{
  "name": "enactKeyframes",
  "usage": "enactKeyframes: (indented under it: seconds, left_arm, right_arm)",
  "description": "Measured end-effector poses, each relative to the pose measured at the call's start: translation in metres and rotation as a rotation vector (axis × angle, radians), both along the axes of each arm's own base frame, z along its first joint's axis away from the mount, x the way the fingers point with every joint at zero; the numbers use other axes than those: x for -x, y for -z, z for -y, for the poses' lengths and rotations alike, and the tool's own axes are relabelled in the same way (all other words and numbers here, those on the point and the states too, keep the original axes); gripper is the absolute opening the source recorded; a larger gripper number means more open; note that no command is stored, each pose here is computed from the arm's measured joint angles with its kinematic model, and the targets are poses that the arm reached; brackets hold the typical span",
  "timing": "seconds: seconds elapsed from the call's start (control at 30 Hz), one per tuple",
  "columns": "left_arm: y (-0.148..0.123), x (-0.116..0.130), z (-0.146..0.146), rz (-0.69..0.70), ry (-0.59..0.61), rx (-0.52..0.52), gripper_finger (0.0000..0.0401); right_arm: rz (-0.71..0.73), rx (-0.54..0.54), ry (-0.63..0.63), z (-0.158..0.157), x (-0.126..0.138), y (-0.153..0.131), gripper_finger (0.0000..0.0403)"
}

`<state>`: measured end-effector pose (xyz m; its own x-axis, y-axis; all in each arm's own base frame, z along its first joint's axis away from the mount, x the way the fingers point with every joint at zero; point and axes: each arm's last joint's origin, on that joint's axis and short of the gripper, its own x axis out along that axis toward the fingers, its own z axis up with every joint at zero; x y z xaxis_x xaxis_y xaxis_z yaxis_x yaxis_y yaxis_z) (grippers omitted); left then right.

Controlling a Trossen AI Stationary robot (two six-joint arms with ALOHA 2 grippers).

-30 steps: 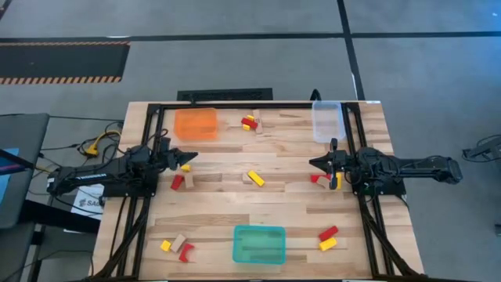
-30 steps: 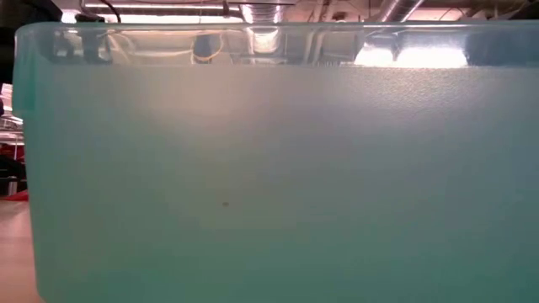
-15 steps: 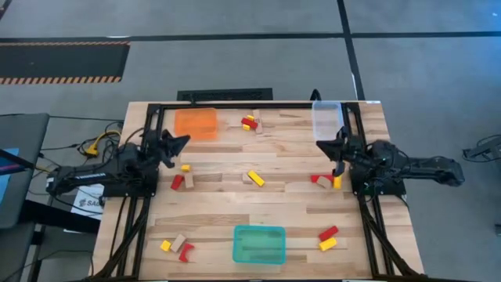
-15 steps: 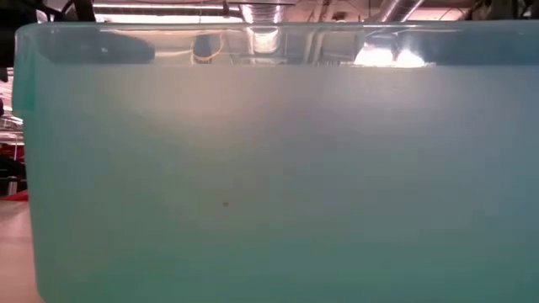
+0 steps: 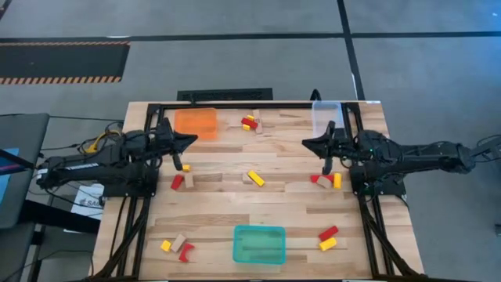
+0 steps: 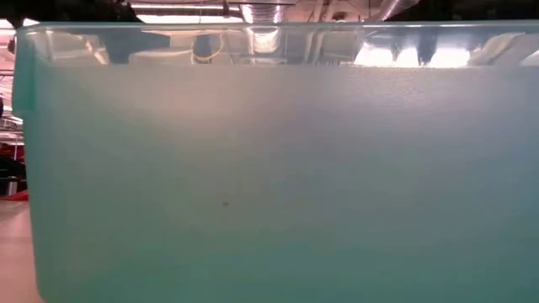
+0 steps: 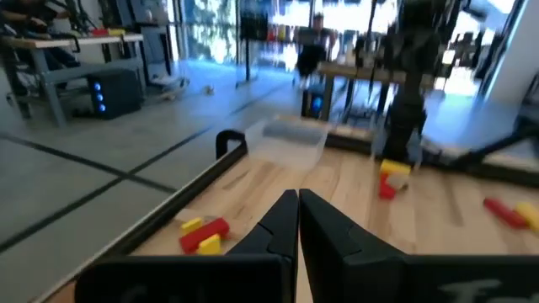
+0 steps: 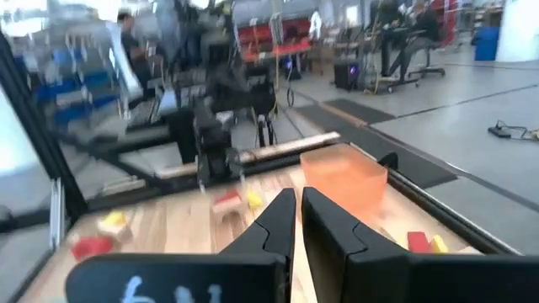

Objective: Sort & place blocks by color
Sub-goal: Put the brown block into the transparent bin

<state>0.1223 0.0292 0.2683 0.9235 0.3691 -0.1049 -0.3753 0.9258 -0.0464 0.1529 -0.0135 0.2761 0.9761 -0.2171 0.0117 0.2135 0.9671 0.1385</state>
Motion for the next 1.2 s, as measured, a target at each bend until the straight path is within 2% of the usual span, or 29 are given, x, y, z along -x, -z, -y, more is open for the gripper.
enactKeyframes:
  seconds: [0.13,0.23,0.3,0.4,0.53,0.67,0.83,1.0,1.2]
  left_arm:
    - [-0.025,-0.005,-0.001,-0.06,0.01,-0.035,0.0]
    - [-0.042,-0.01,-0.002,-0.084,0.007,-0.062,0.0005]
    - [-0.051,-0.014,-0.003,-0.091,0.003,-0.067,0.0019]
    - [-0.059,-0.018,-0.004,-0.107,0.002,-0.058,0.0058]
    - [-0.057,-0.025,-0.005,-0.116,-0.004,-0.008,0.0133]
    - [-0.051,-0.033,-0.006,-0.125,-0.02,0.085,0.0205]
    - [-0.045,-0.043,-0.008,-0.135,-0.037,0.168,0.0265]
    - [-0.042,-0.047,-0.009,-0.141,-0.037,0.206,0.0291]
    - [-0.042,-0.047,-0.009,-0.119,-0.046,0.25,0.0296]
  right_arm:
    - [0.039,0.002,-0.022,-0.003,-0.012,-0.018,0.0052]
    - [-0.022,-0.014,-0.034,-0.003,-0.021,-0.026,0.0052]
    - [-0.121,-0.037,-0.053,-0.006,-0.027,-0.031,0.0052]
    - [-0.351,-0.09,-0.064,-0.009,-0.033,-0.033,0.0054]
    - [-0.679,-0.27,0.017,-0.01,-0.037,-0.03,0.0076]
    - [-0.974,-0.436,0.15,-0.008,-0.038,-0.018,0.0127]
    - [-1.25,-0.512,0.222,-0.005,-0.042,0.007,0.0227]
    - [-1.457,-0.574,0.246,0.0,-0.043,0.032,0.0309]
    - [-1.559,-0.637,0.274,0.007,-0.046,0.054,0.0336]
